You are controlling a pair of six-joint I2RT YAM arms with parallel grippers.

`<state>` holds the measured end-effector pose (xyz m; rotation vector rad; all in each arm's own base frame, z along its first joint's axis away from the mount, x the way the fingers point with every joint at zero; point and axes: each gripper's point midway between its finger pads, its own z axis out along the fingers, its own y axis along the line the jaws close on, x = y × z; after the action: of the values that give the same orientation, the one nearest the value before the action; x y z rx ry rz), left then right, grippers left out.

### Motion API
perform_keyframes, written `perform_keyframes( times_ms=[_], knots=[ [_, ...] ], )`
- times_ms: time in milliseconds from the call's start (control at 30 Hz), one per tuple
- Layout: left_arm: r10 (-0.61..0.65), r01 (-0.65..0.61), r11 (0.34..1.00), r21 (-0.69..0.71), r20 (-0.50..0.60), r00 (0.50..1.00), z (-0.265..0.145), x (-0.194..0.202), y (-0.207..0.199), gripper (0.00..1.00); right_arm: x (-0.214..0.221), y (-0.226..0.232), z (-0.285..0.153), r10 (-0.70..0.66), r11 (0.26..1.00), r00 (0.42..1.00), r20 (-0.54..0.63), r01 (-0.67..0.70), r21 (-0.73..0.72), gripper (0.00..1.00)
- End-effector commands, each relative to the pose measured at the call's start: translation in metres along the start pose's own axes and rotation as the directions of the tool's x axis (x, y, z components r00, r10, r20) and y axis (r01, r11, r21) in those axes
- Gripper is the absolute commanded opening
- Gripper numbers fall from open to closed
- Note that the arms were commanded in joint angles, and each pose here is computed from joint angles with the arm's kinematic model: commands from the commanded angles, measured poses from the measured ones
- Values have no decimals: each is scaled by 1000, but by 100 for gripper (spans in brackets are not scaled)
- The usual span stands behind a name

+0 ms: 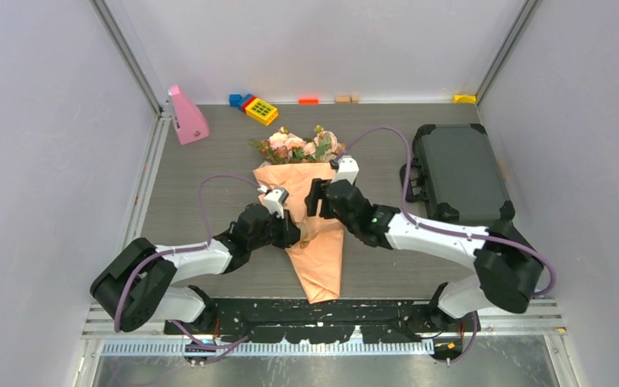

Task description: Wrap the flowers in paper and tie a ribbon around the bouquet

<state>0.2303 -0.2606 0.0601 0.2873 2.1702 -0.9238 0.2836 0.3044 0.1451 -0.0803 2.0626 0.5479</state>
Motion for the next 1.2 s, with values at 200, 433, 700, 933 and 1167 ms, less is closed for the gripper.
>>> perform_keyframes(
  times_ms=[200, 433, 700, 933, 1167],
  knots=[
    [29, -28, 1000, -13, 21, 999, -1, -2, 3, 0, 39, 24, 51, -4, 999, 980, -201, 11, 32, 66],
    [35, -34, 999, -19, 31, 999, -2, -4, 4, 0, 66, 25, 68, 17, 999, 966, -258, -7, 38, 38],
    [38, -37, 999, -27, 47, 998, -5, -9, 4, 0, 35, 14, 58, -5, 997, 990, -138, 16, 73, 1],
    [36, -32, 998, -53, 61, 997, -11, -17, 3, 1, -29, 9, 34, -46, 996, 994, 96, 39, 75, 1],
    [18, -11, 996, -87, 81, 997, -22, -29, 1, 30, -47, -24, 18, -81, 987, 985, 154, 57, 150, 1]
  ],
)
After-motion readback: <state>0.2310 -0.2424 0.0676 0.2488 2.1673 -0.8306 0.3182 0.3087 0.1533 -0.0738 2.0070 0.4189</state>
